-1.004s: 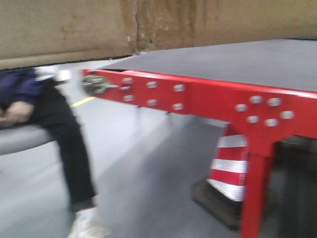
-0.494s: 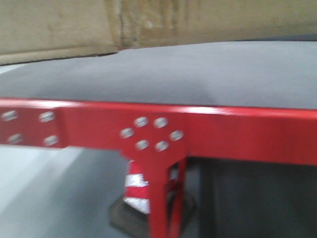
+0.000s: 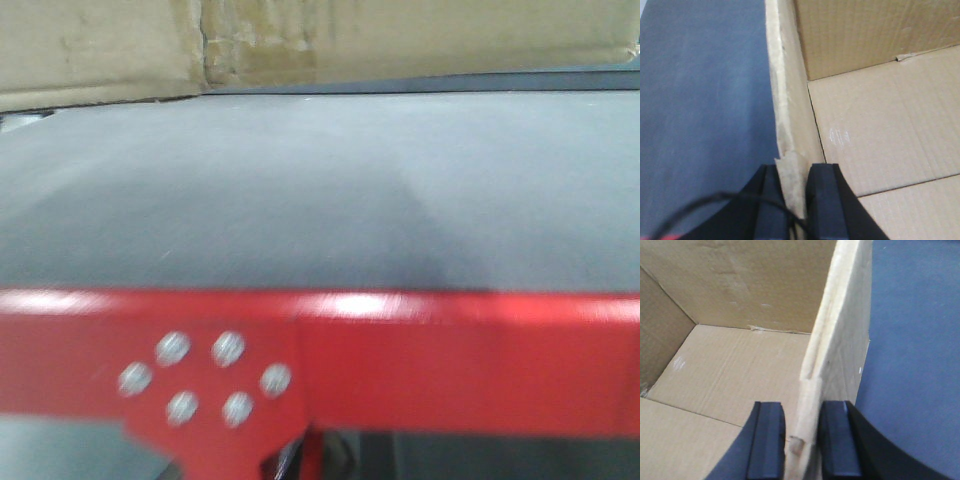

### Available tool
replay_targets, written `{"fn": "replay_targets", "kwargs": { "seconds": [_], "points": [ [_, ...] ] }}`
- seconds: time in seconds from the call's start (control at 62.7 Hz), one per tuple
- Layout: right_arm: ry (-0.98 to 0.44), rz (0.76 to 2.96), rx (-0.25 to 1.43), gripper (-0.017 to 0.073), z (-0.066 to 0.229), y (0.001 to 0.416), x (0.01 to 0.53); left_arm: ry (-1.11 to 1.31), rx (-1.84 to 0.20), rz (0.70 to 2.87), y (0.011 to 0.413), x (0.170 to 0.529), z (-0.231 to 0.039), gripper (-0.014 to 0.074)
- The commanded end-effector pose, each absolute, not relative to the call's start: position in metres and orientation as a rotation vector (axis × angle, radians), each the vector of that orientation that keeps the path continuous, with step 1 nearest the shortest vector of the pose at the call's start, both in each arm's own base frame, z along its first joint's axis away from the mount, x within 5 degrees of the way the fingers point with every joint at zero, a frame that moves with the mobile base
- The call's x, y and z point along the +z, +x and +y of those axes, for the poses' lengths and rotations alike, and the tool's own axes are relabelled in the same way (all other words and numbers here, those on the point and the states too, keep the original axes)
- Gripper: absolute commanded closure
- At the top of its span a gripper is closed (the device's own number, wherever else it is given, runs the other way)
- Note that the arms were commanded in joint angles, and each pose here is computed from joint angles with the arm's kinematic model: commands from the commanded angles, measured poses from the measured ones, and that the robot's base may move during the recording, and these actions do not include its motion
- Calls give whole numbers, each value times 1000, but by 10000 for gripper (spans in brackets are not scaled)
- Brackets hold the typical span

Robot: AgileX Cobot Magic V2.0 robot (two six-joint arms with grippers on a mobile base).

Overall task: Grab carton from right shelf to conveyor
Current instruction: 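Carry the carton with both grippers over the grey conveyor belt, then lower the carton onto the conveyor belt with both grippers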

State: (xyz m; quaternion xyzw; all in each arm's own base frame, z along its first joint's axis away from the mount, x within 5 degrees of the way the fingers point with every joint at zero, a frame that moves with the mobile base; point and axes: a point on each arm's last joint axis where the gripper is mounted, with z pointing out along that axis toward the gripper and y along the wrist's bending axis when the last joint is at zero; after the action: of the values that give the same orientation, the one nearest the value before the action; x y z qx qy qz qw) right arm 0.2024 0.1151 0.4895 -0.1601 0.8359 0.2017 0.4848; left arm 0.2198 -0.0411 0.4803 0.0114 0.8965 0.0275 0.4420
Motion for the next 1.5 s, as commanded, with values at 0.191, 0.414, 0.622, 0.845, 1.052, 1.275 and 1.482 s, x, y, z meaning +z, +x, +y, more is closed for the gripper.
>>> {"fn": "replay_targets", "kwargs": {
  "seconds": [0.191, 0.414, 0.622, 0.845, 1.052, 1.275, 1.482],
  "points": [
    [-395, 1966, 428, 629, 105, 194, 501, 14, 325, 2136, 220, 490, -21, 601],
    [-395, 1966, 428, 629, 105, 194, 501, 34, 303, 2072, 224, 495, -23, 601],
    [-395, 1966, 428, 629, 105, 194, 501, 55, 279, 2003, 227, 500, -26, 601],
    [-395, 1966, 428, 629, 105, 194, 501, 59, 275, 1991, 227, 501, -26, 601],
    [-395, 1966, 428, 629, 105, 194, 501, 59, 275, 1991, 227, 501, -26, 601],
    [-395, 1966, 428, 629, 105, 194, 501, 59, 275, 1991, 227, 501, -26, 601],
    [-395, 1966, 428, 629, 105, 194, 501, 59, 275, 1991, 227, 501, -26, 601]
  ]
}}
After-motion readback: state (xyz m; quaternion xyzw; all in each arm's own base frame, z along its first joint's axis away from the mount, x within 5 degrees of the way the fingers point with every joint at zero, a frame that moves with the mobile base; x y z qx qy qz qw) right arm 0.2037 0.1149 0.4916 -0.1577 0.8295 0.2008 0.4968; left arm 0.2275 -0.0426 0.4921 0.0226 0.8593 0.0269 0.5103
